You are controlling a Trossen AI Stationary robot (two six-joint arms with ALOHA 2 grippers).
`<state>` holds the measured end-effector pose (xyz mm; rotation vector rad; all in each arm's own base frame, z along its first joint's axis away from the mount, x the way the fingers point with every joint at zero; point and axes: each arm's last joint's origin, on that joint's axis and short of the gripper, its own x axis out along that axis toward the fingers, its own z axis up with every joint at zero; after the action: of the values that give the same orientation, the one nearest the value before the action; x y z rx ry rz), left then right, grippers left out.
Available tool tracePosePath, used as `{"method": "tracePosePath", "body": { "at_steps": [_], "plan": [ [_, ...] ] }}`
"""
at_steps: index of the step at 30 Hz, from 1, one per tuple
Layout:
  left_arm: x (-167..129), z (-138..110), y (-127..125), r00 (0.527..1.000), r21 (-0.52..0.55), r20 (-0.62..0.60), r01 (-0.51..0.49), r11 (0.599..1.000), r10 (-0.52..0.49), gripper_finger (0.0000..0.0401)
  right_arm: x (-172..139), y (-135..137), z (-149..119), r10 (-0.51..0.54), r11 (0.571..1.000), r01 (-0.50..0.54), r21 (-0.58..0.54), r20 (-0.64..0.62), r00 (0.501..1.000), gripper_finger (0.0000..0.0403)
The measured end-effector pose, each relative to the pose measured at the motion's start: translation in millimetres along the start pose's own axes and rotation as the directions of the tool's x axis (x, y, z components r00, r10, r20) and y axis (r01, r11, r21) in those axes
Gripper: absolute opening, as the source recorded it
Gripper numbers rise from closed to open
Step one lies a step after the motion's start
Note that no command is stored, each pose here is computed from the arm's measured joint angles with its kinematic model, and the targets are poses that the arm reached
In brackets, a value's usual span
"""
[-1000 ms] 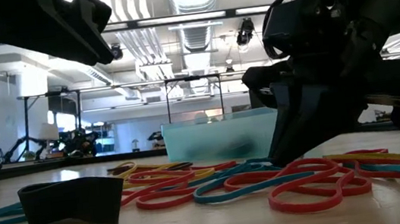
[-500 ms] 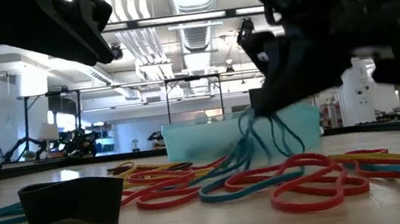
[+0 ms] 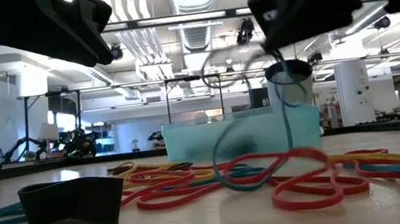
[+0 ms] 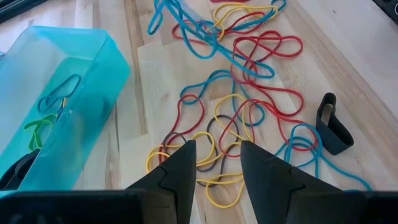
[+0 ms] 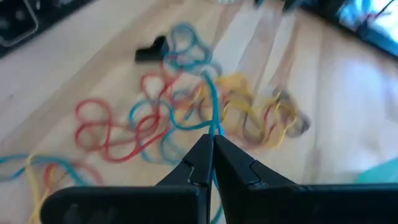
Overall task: Pick and place rubber bands into bin
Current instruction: Put the blue rubber band into the blue bin
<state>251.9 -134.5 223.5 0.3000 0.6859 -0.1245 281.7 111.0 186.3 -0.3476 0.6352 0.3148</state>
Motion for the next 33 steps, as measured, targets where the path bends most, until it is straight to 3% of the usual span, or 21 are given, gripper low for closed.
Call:
{"method": "tracePosePath", "body": {
  "at_steps": [7, 26, 33],
  "plan": [
    [0.0, 0.0, 0.1, 1.0, -0.001, 0.0, 0.0, 1.0, 0.0, 0.0111, 8.2, 7.6, -29.7, 0.037, 0.988, 0.003, 0.154, -0.256, 0.966, 0.0008],
    [0.5, -0.4, 0.8, 1.0, -0.003, -0.002, -0.002, 1.0, 0.002, 0.0111, 15.4, 12.1, -46.1, 0.045, 0.971, 0.015, 0.237, -0.245, 0.969, 0.0013],
    [0.5, -0.4, 0.8, 1.0, -0.004, -0.001, -0.002, 1.0, 0.002, 0.0111, 22.4, 15.9, -62.4, 0.053, 0.963, 0.031, 0.268, -0.3, 0.952, 0.0029]
  ]
}}
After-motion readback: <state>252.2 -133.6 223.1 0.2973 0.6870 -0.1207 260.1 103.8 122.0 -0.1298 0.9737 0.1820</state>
